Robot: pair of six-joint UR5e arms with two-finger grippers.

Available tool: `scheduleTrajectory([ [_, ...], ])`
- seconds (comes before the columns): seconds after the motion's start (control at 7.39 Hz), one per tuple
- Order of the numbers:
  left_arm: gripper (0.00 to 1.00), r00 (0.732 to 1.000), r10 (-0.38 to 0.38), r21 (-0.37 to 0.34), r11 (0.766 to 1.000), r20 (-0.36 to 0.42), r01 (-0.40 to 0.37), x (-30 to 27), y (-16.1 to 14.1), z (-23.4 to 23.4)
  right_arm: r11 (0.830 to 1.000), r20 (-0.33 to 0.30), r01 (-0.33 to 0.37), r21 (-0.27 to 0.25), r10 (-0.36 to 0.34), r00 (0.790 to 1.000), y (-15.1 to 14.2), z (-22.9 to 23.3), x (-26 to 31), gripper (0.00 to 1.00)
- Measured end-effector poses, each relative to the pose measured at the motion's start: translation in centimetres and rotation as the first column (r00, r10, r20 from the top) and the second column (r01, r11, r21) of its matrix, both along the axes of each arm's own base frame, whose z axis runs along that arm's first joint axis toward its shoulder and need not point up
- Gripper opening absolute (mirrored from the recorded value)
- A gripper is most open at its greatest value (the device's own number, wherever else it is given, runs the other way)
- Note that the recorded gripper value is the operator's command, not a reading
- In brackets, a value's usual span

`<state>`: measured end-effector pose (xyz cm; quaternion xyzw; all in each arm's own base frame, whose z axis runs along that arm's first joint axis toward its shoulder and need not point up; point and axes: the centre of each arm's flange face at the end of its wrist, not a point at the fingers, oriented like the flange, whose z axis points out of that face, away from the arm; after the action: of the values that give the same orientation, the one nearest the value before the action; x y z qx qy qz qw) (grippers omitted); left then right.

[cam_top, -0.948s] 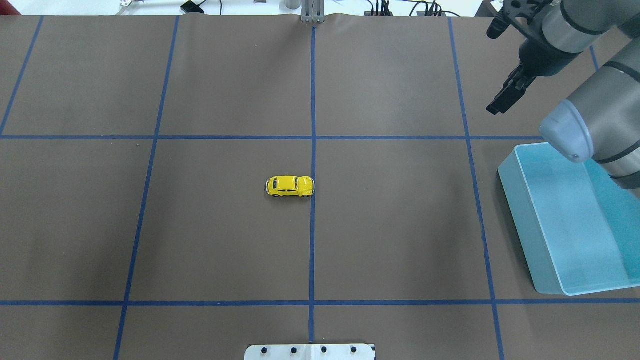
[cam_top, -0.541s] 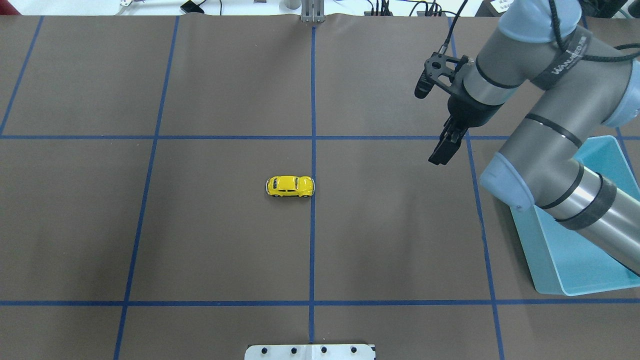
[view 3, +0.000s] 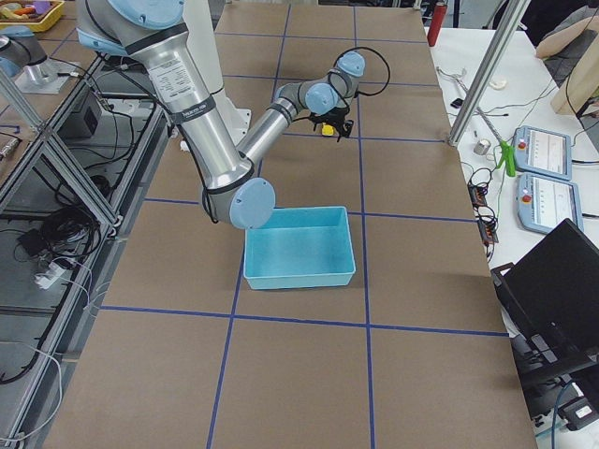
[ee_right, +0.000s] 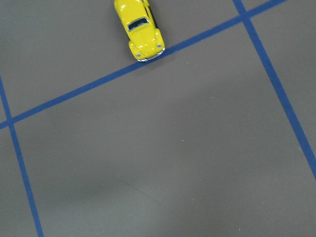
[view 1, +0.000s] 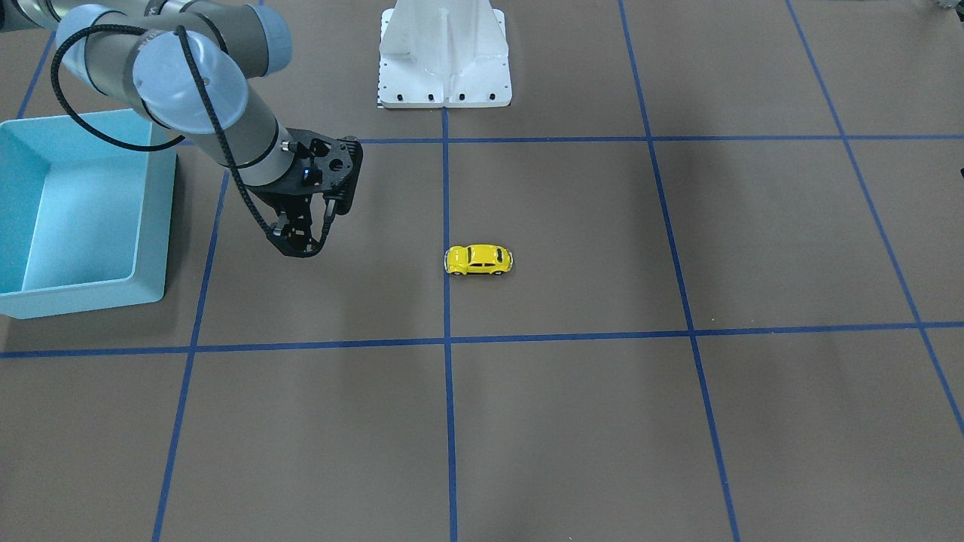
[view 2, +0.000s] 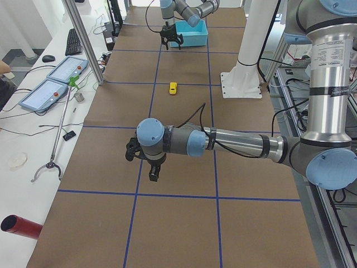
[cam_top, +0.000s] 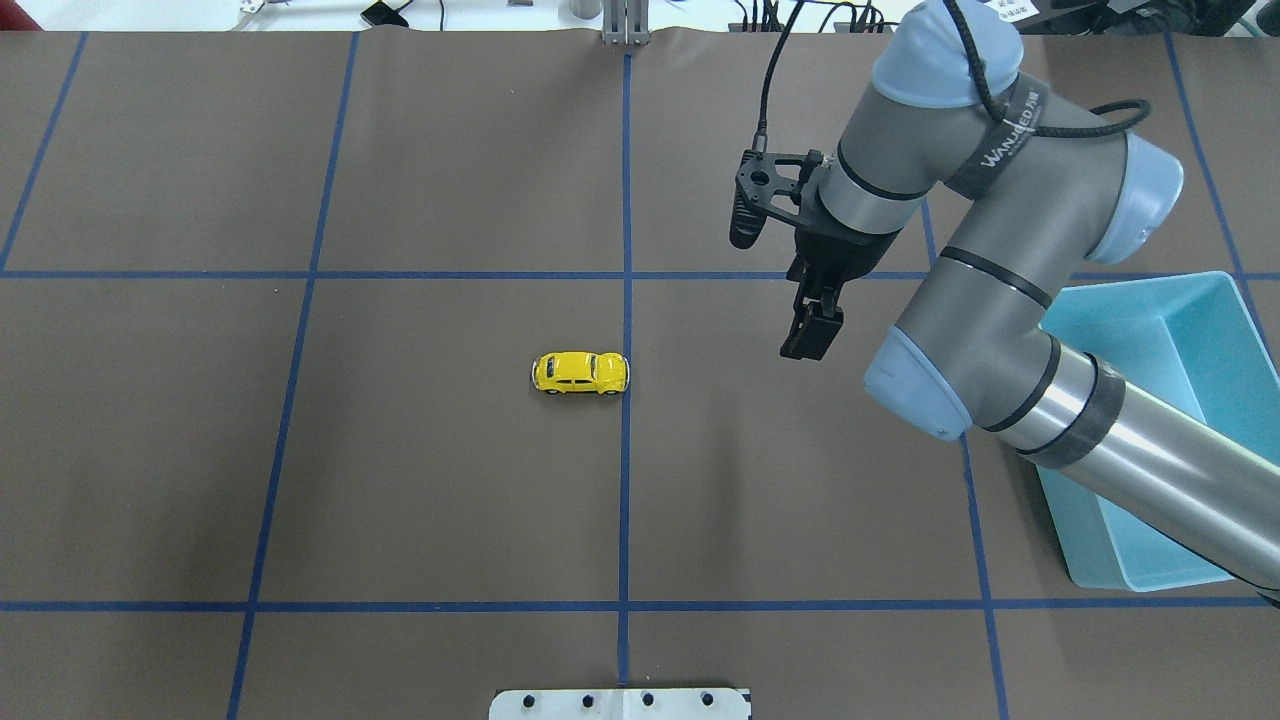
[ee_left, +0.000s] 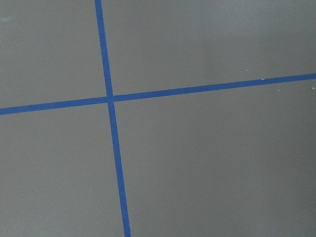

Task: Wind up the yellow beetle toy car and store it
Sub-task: 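Swing the right arm over toward the yellow car, then lower the open right gripper over the yellow car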

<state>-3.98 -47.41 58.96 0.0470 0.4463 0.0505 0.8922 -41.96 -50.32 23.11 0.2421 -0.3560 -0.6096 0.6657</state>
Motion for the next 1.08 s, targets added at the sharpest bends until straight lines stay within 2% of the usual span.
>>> scheduleTrajectory([
  [0.14, 1.00, 1.000, 0.001, 0.001, 1.000, 0.000, -0.001, 0.0, 0.0, 0.0, 0.998, -0.013, 0.035, 0.057, -0.034, 0.999, -1.0, -0.4, -1.2, 1.00],
  [0.27, 1.00, 1.000, 0.001, 0.003, 1.000, 0.001, -0.001, 0.0, 0.0, 0.0, 0.994, -0.026, 0.062, 0.085, -0.059, 0.998, -2.3, -1.1, -2.8, 1.00],
  [0.68, 1.00, 1.000, 0.002, 0.000, 1.000, 0.001, -0.002, 0.0, 0.1, 0.1, 0.987, -0.093, 0.109, 0.114, -0.099, 0.991, -5.1, -5.3, -10.2, 1.00],
  [0.95, 1.00, 1.000, 0.003, -0.001, 1.000, 0.001, -0.003, 0.0, 0.0, 0.2, 0.985, -0.166, 0.125, 0.115, -0.105, 0.981, -4.1, -8.7, -14.9, 1.00],
  [1.08, 1.00, 1.000, 0.003, -0.001, 1.000, 0.001, -0.003, 0.0, 0.0, 0.2, 0.986, -0.205, 0.118, 0.119, -0.092, 0.974, -2.3, -9.9, -17.1, 1.00],
])
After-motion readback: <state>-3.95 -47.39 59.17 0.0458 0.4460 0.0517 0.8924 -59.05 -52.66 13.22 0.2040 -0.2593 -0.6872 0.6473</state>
